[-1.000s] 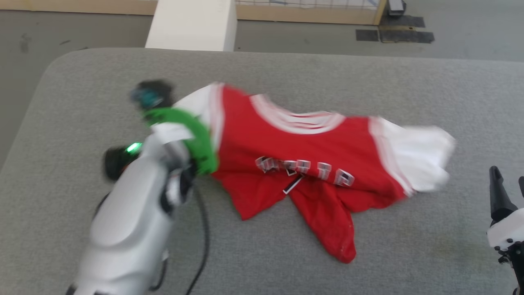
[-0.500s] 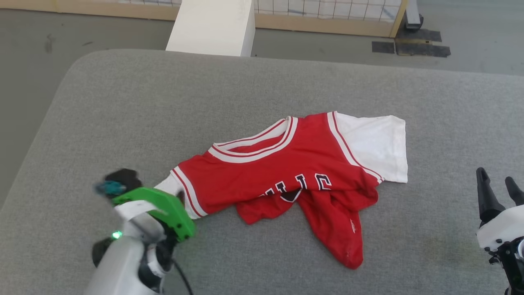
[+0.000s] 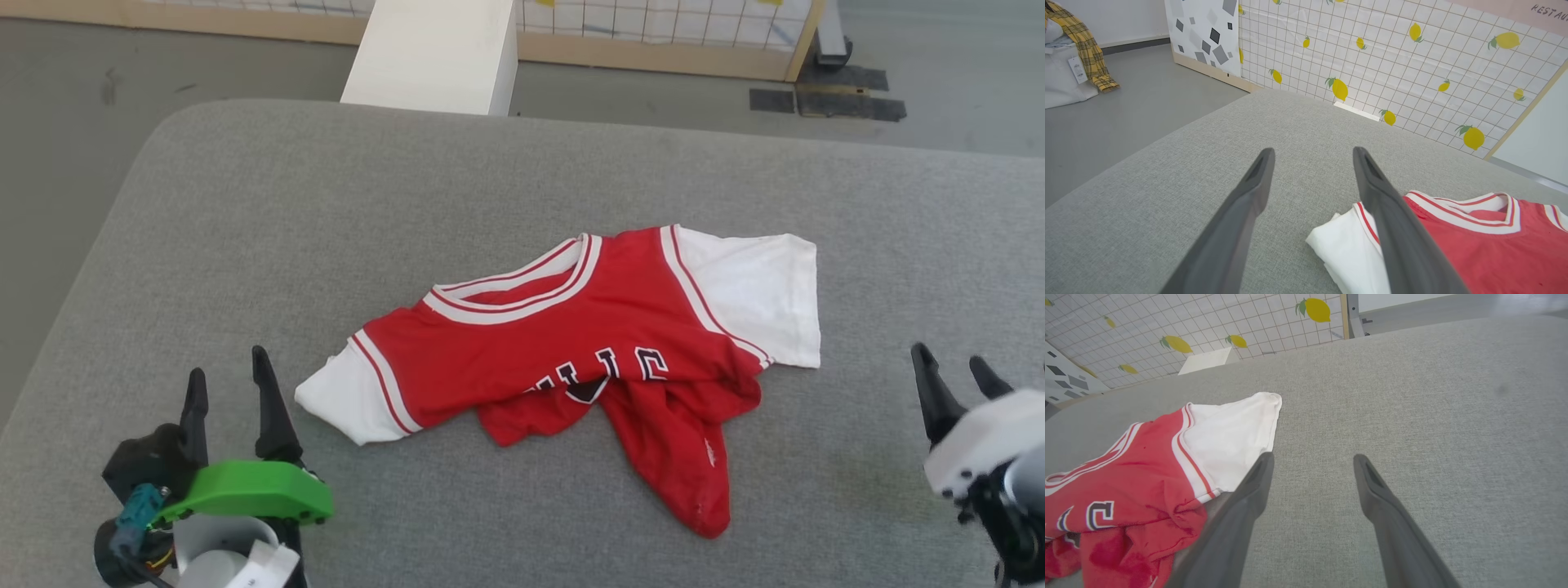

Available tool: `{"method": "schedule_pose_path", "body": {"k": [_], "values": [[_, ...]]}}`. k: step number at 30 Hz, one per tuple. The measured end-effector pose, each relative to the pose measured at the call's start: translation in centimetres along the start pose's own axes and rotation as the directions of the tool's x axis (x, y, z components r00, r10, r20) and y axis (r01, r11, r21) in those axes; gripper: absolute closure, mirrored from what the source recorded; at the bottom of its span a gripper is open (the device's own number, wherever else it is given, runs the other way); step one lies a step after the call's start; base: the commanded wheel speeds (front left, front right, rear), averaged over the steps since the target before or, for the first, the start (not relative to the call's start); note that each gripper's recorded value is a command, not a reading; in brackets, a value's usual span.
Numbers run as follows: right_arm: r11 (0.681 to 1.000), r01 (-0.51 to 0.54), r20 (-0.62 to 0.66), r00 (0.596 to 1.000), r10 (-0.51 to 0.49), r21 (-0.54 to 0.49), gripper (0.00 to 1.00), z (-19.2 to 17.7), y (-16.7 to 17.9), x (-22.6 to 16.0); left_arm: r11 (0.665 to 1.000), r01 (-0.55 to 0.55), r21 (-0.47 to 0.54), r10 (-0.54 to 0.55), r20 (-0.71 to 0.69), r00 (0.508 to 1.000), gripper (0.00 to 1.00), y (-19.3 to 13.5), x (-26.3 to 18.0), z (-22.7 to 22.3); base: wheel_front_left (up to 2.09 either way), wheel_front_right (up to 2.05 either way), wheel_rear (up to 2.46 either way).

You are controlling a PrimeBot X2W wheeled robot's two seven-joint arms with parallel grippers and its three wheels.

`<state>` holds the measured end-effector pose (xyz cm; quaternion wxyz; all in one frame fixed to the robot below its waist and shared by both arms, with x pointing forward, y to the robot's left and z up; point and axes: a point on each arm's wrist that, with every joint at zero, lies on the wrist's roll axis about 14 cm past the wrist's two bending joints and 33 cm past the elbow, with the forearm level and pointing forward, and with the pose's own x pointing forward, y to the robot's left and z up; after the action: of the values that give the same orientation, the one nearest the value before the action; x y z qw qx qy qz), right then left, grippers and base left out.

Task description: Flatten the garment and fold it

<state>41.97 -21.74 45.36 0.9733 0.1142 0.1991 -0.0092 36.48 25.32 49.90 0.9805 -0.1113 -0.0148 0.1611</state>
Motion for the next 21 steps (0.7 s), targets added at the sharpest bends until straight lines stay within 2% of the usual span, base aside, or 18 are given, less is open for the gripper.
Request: {"method": "schedule_pose_path", "body": {"k": [4, 6, 11, 17, 21], "values": [[0.996, -0.061, -0.06, 0.997, 0.057, -0.067, 0.0, 1.0, 2.0, 2.7, 1.0, -0.016, 0.002, 0.016, 0.015, 1.0, 0.0, -0.3, 0.0, -0.1, 0.0, 0.0, 0.0], [0.984, -0.09, -0.096, 0.992, 0.075, -0.155, 0.0, 1.6, 3.0, 4.4, 1.0, -0.012, 0.011, 0.011, 0.03, 0.999, 0.0, -0.7, 0.1, 0.1, 0.0, 0.0, 0.0], [0.96, -0.139, -0.213, 0.973, 0.087, -0.244, 0.0, 1.8, 4.9, 8.4, 1.0, -0.015, 0.025, 0.014, 0.037, 0.999, 0.0, -1.2, 0.4, -0.2, 0.0, 0.0, 0.0], [0.915, -0.169, -0.352, 0.935, 0.032, -0.367, 0.0, 0.6, 5.7, 12.3, 0.999, -0.029, 0.027, 0.028, 0.017, 0.999, 0.0, -0.9, 0.9, -1.0, 0.0, 0.0, 0.0], [0.886, -0.197, -0.439, 0.898, -0.008, -0.419, 0.0, -1.6, 5.9, 14.2, 0.998, -0.046, 0.046, 0.046, 0.002, 0.999, 0.0, -0.3, 1.2, -1.6, 0.0, 0.0, 0.0]]}}
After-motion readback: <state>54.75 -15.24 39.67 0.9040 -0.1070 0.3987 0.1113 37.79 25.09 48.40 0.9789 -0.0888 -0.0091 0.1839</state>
